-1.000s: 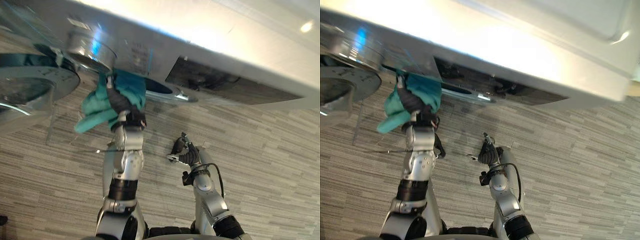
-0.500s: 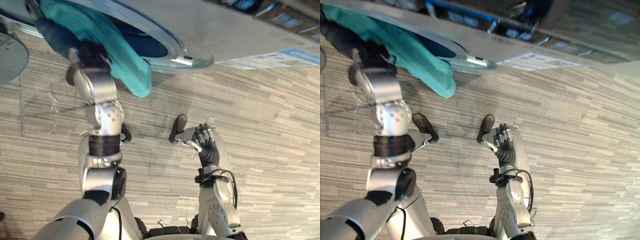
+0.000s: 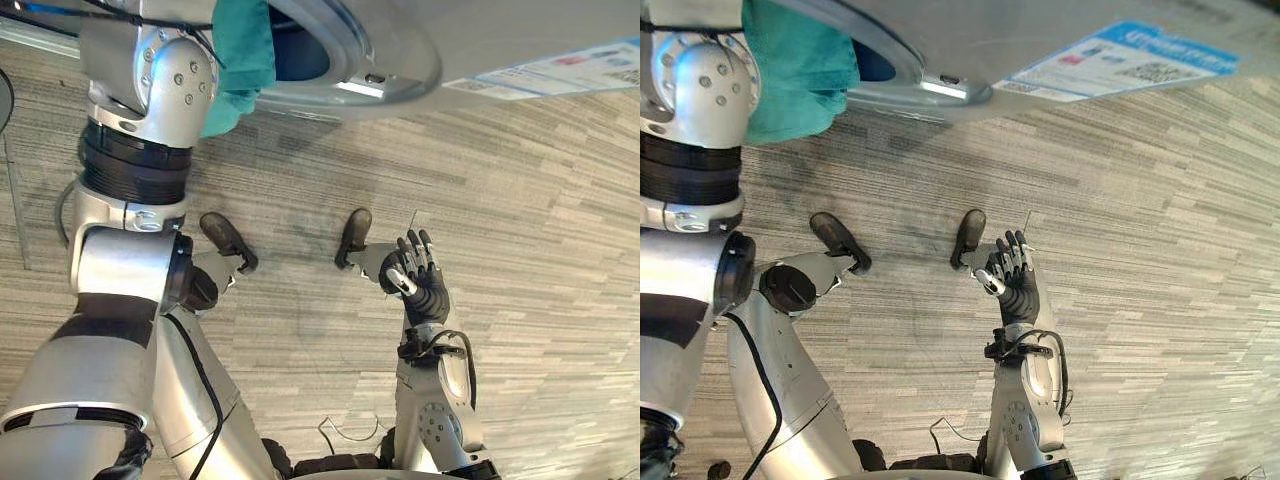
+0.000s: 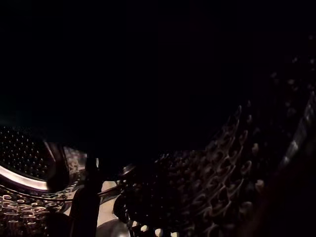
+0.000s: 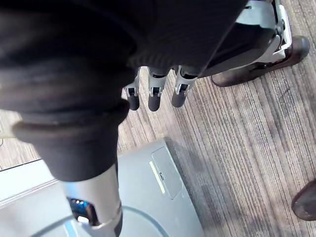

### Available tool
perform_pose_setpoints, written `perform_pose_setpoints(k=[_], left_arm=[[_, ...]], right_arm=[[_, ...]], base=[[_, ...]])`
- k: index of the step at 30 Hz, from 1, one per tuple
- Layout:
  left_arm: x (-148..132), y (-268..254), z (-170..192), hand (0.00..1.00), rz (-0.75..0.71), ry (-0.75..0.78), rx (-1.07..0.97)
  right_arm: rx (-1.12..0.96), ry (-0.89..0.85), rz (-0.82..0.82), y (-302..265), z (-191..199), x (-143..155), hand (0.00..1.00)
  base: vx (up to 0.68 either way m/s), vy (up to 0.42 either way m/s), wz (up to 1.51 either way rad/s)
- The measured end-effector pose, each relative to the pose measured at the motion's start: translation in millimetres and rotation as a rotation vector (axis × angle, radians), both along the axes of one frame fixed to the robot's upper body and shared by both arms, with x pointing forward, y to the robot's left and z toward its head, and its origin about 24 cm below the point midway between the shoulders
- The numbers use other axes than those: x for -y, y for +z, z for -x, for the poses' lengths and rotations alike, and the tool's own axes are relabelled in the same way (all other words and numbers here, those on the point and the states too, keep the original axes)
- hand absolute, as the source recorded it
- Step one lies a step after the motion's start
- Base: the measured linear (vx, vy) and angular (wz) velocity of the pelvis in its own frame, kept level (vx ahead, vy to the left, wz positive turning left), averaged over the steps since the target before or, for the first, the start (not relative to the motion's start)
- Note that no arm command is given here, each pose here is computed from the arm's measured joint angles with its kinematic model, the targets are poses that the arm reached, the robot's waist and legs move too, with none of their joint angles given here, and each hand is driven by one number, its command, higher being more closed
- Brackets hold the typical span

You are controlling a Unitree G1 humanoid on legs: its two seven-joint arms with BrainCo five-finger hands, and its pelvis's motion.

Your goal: Pick up the laundry basket with both hands and put the clothes into the washing machine.

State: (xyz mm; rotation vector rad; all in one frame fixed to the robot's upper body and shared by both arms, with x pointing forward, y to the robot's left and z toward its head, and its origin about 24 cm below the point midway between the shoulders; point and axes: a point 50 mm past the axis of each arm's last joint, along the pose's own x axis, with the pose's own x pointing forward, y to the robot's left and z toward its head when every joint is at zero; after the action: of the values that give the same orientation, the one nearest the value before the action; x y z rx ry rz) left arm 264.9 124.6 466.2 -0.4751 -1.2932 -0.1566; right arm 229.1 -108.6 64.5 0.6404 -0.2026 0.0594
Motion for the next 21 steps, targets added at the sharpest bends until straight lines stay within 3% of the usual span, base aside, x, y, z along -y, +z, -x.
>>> perform_pose_setpoints(k=[4, 6, 7, 8, 9, 11, 14, 18, 21], left_arm=[[-9, -1, -7, 1.00, 0.021, 0.085, -0.015], [-12, 1, -14, 1.00, -0.009, 0.200, -0.025], [-12, 4, -21, 1.00, -0.107, 0.391, -0.029], [-13, 9, -28, 0.00, -0.202, 0.559, -0.055], [-15, 15, -39, 0.00, -0.361, 0.805, -0.093], [-16, 10, -50, 0.00, -0.543, 1.041, -0.110], [-15, -27, -84, 0.00, -0.843, 1.280, -0.195], [-19, -109, -136, 0.00, -1.124, 1.232, -0.530], [-32, -129, -144, 0.00, -1.073, 1.110, -0.710]], right_arm=[[0.008, -0.016, -0.001, 2, 0, 4, 0.00], [0.007, -0.050, 0.001, 2, -1, 12, 0.00], [0.007, -0.065, -0.002, 2, -1, 16, 0.00], [0.006, -0.069, -0.005, 1, -1, 17, 0.00], [-0.007, -0.058, 0.000, -3, -2, 16, 0.00], [-0.037, -0.045, 0.006, -12, -1, 15, 0.00], [-0.057, -0.023, 0.001, -18, -1, 13, 0.00], [-0.060, -0.008, -0.022, -21, 0, 12, 0.00], [-0.070, 0.008, -0.013, -25, 2, 12, 0.00]], base=[[-0.07, 0.054, -0.31], [-0.07, 0.036, -0.08], [-0.08, 0.020, -0.01], [-0.13, 0.019, -0.09], [-0.11, 0.016, -0.14], [-0.11, 0.032, -0.21], [-0.06, 0.031, -0.11], [0.00, 0.000, 0.00], [-0.05, -0.009, -0.01]])
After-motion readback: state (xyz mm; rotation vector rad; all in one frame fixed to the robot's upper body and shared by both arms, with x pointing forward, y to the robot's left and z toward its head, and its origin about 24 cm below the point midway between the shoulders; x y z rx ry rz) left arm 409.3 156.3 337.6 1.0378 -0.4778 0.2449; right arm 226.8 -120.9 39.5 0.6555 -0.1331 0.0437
